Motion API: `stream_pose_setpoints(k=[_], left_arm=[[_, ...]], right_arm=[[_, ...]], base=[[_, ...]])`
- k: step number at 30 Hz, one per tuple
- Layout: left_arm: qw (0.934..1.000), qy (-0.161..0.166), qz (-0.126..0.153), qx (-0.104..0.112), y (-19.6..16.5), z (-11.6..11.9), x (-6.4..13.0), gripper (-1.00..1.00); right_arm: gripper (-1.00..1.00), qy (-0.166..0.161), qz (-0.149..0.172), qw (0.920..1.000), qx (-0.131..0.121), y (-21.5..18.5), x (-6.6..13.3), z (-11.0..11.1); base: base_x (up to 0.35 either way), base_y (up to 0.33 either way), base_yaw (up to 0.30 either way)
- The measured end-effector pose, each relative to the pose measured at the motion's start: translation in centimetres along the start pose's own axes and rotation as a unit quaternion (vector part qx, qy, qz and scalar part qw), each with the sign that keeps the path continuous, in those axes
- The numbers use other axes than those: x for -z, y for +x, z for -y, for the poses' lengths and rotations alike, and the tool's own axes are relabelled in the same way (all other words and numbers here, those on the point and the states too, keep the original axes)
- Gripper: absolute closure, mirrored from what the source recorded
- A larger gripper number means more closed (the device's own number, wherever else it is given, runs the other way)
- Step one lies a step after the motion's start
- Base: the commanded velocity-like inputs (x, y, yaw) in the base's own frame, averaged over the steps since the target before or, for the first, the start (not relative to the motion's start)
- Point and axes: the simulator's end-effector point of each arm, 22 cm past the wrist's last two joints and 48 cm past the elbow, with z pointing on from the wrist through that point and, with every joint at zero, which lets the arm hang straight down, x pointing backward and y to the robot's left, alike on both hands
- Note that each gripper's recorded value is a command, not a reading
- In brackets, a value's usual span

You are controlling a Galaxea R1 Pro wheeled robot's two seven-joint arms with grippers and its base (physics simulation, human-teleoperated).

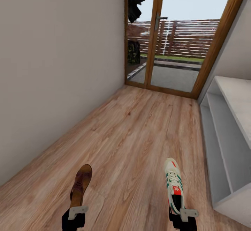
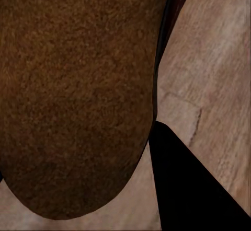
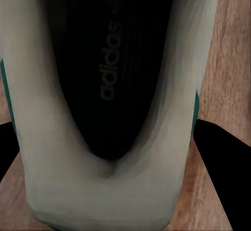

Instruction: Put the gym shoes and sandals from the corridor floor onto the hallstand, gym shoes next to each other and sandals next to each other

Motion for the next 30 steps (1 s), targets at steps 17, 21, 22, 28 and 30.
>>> stream_pose_setpoints(k=[17, 21, 22, 28, 30], left_arm=[[1.0, 0.0, 0.0, 0.0, 0.0, -0.03, 0.0, 1.0], [1.0, 0.0, 0.0, 0.0, 0.0, -0.01, 0.0, 1.0], [1.0, 0.0, 0.0, 0.0, 0.0, 0.0, 0.0, 1.0], [1.0, 0.0, 0.0, 0.0, 0.0, 0.0, 0.0, 1.0], [1.0, 0.0, 0.0, 0.0, 0.0, -0.04, 0.0, 1.0]], right_arm=[[1.0, 0.0, 0.0, 1.0, 0.0, 0.02, 0.01, -0.01], [1.0, 0.0, 0.0, 1.0, 0.0, 0.01, 0.0, -0.01], [1.0, 0.0, 0.0, 1.0, 0.0, 0.01, 0.0, -0.01], [1.0, 0.0, 0.0, 1.0, 0.0, -0.03, -0.02, -0.01], [1.0, 0.0, 0.0, 1.0, 0.0, -0.01, -0.01, -0.01]], base=[[0.297, 0.205, -0.3], [0.302, 0.172, -0.3], [0.303, 0.167, -0.3], [0.304, 0.165, -0.3], [0.304, 0.163, -0.3]])
